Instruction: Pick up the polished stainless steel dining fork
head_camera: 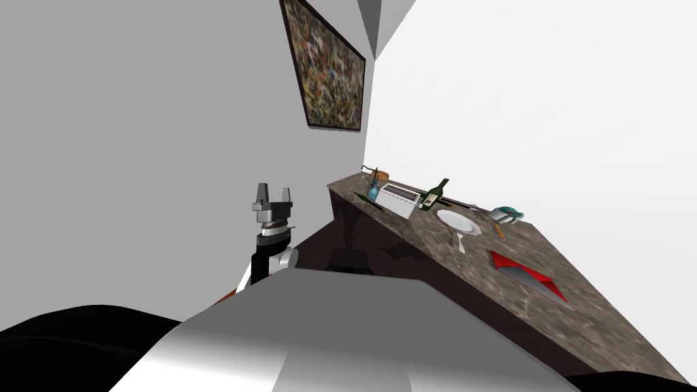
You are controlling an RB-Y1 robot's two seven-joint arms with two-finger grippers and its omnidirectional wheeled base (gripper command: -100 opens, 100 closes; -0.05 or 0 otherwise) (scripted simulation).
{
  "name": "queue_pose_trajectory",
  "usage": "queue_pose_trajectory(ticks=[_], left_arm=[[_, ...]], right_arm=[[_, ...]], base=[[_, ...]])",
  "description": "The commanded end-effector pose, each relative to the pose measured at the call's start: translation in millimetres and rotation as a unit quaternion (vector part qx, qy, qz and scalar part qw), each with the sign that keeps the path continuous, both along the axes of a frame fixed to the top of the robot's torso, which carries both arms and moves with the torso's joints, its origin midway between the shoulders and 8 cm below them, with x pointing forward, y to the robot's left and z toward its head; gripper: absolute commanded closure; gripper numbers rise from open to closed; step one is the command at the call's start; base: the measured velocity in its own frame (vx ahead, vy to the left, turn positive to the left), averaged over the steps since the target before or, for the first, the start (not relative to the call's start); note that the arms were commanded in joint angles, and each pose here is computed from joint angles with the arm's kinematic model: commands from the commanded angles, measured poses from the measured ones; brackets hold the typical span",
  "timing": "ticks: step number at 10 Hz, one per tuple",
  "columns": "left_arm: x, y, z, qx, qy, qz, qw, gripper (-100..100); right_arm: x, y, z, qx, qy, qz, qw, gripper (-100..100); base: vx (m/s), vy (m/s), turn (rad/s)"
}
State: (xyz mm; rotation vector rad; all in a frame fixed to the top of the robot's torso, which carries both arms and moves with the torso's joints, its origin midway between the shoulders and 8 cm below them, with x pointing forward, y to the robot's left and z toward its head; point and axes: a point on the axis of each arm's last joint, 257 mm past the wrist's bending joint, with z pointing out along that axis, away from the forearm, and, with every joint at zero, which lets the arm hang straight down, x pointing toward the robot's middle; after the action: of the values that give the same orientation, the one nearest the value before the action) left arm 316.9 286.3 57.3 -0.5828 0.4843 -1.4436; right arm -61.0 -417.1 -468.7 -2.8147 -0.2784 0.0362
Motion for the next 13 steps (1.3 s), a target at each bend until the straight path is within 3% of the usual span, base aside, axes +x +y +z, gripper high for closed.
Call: queue_pose_trajectory(ticks=[1, 2, 4, 5, 8, 9, 11, 12, 13], left_arm=[[0, 0.0, 0, 0.000, 0.000, 0.000, 1.0000, 0], [0, 0.0, 0, 0.000, 0.000, 0.000, 1.0000, 0], [0, 0.0, 0, 0.000, 0.000, 0.000, 1.0000, 0], [0, 0.0, 0, 0.000, 0.000, 0.000, 1.0000, 0], [0, 0.0, 0, 0.000, 0.000, 0.000, 1.0000, 0], [0, 0.0, 0, 0.000, 0.000, 0.000, 1.0000, 0], [0, 0.0, 0, 0.000, 0.000, 0.000, 1.0000, 0], [0, 0.0, 0, 0.000, 0.000, 0.000, 1.0000, 0], [0, 0.0, 0, 0.000, 0.000, 0.000, 1.0000, 0]], right_arm=[[2, 1, 1, 0.004, 0.003, -0.018, 0.9998, -100], [-25, -27, 11, -0.013, 0.051, -0.044, 0.9976, -100], [-22, -25, 12, -0.006, 0.053, -0.074, 0.9958, -100], [-45, -52, 24, -0.026, 0.095, -0.100, 0.9901, -100], [-41, -50, 25, -0.020, 0.095, -0.132, 0.9864, -100], [-61, -75, 39, -0.038, 0.133, -0.164, 0.9766, -100], [-56, -73, 39, -0.034, 0.130, -0.191, 0.9724, -100], [-70, -96, 54, -0.052, 0.159, -0.221, 0.9607, -100], [-69, -98, 55, -0.052, 0.159, -0.234, 0.9576, -100]], base=[[0.003, 0.004, -0.012], [0.016, 0.013, 0.248], [0.016, 0.002, 0.070], [0.018, 0.010, 0.212], [0.010, -0.002, 0.042], [0.011, 0.004, 0.203], [0.011, -0.004, 0.095], [0.014, 0.000, 0.190], [0.013, -0.007, 0.142]])
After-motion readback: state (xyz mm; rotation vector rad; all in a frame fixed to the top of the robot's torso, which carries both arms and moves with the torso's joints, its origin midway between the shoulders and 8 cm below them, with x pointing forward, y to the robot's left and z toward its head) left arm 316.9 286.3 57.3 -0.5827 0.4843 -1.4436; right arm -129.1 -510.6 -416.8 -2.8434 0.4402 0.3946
